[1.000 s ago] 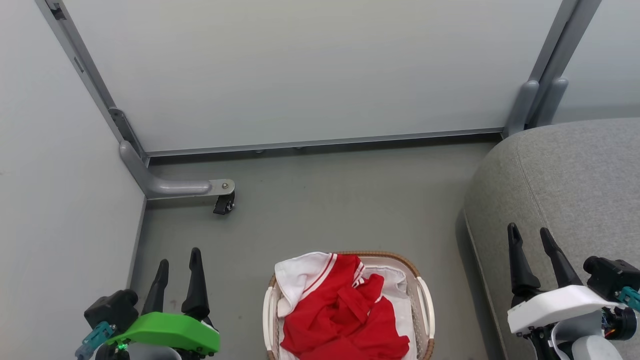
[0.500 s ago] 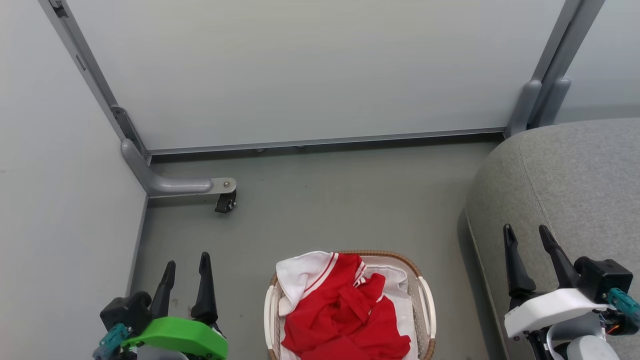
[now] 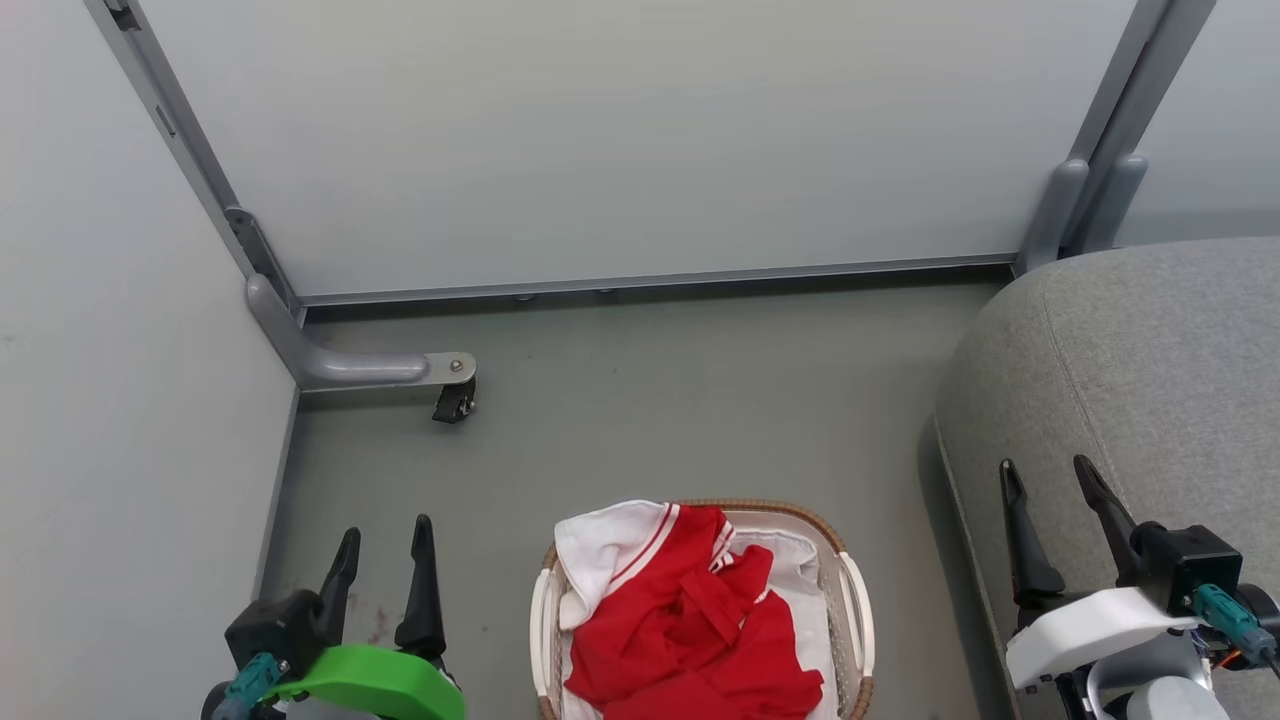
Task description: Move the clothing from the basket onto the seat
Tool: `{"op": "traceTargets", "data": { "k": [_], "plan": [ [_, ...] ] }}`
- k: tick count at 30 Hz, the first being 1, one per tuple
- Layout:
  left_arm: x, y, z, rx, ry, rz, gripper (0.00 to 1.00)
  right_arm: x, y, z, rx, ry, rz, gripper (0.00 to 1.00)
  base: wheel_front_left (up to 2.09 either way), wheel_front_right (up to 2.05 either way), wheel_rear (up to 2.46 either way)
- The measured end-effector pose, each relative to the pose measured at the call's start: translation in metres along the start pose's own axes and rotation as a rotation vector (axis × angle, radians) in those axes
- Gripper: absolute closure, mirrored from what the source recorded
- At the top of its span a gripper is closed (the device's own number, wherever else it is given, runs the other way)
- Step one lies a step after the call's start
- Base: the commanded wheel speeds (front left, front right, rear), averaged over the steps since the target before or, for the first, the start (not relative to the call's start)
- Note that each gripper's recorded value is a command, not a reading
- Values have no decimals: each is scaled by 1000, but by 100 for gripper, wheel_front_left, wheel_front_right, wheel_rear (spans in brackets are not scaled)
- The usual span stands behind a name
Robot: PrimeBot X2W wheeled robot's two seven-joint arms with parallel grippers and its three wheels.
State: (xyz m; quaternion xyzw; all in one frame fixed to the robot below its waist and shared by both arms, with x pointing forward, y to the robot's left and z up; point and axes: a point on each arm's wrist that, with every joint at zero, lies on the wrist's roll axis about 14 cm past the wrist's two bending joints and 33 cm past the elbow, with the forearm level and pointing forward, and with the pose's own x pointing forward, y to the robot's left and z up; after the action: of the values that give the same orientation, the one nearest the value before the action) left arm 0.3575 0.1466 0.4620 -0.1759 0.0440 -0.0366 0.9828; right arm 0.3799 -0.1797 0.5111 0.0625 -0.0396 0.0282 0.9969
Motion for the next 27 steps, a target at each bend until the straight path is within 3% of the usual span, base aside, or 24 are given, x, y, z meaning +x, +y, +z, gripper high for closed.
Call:
{"op": "traceTargets", "data": {
  "k": [18, 27],
  "plan": [
    [-4, -1, -11, 101, 20, -20, 0, 2, 6, 1, -114, -13, 34, 0, 0, 0, 0],
    [-4, 0, -12, 102, 26, -16, 0, 2, 5, 1, -117, -13, 33, 0, 0, 0, 0]
  ]
}}
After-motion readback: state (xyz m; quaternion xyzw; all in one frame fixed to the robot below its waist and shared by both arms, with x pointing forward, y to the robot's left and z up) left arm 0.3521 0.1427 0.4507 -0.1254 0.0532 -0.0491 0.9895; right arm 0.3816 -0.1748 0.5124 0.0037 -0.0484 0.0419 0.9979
